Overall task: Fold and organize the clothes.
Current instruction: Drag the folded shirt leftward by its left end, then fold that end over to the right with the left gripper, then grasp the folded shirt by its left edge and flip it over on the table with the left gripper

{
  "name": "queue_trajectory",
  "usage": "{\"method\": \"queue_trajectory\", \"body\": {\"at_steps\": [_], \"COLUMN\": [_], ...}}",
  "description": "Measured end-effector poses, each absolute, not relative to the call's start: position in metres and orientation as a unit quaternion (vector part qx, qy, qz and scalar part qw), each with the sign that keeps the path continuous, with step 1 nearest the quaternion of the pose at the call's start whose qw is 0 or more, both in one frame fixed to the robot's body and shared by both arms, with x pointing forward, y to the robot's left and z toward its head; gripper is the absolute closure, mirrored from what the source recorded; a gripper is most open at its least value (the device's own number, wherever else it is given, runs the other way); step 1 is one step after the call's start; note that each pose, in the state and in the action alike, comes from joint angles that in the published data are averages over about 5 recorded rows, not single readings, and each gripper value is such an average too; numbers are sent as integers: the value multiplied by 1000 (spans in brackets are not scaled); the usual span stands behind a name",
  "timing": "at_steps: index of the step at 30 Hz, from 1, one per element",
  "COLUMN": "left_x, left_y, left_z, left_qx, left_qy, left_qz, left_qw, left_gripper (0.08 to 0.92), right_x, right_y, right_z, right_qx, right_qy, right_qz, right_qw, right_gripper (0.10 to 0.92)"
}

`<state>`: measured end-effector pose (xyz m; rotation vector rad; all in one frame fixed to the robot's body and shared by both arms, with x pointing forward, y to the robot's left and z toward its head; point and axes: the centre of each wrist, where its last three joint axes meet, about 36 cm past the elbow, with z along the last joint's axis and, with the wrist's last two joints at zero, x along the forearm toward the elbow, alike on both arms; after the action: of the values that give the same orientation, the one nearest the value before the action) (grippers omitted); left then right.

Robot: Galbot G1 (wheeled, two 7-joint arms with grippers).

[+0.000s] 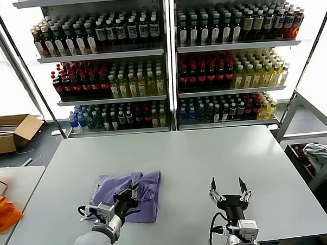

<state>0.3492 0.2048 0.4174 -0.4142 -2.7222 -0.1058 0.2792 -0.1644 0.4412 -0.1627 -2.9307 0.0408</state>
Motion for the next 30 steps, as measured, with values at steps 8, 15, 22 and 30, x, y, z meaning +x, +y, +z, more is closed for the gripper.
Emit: {"method": "queue_trajectory", "body": {"at_steps": [8,15,22,30], "left_x": [348,341,335,335], "left_y": [194,181,177,214], "left_z": [404,402,437,455], "left_qx": [-163,-179,-186,-156], "left_qy": [-967,-964,-955,-957], "left_qz": [-24,20,137,176], "left_qw": [193,194,184,172], "left_gripper": [784,584,377,191], "right_x": [279,282,289,301], "right_y": [-164,-163,-162,-162], "right_z": [438,436,434,431], "right_qx": [-52,-46,-35,-21], "right_qy": [-993,-993,-993,-994], "right_qz": [18,19,16,8], "right_qw": [106,108,111,111], "right_gripper": [200,200,200,200]}}
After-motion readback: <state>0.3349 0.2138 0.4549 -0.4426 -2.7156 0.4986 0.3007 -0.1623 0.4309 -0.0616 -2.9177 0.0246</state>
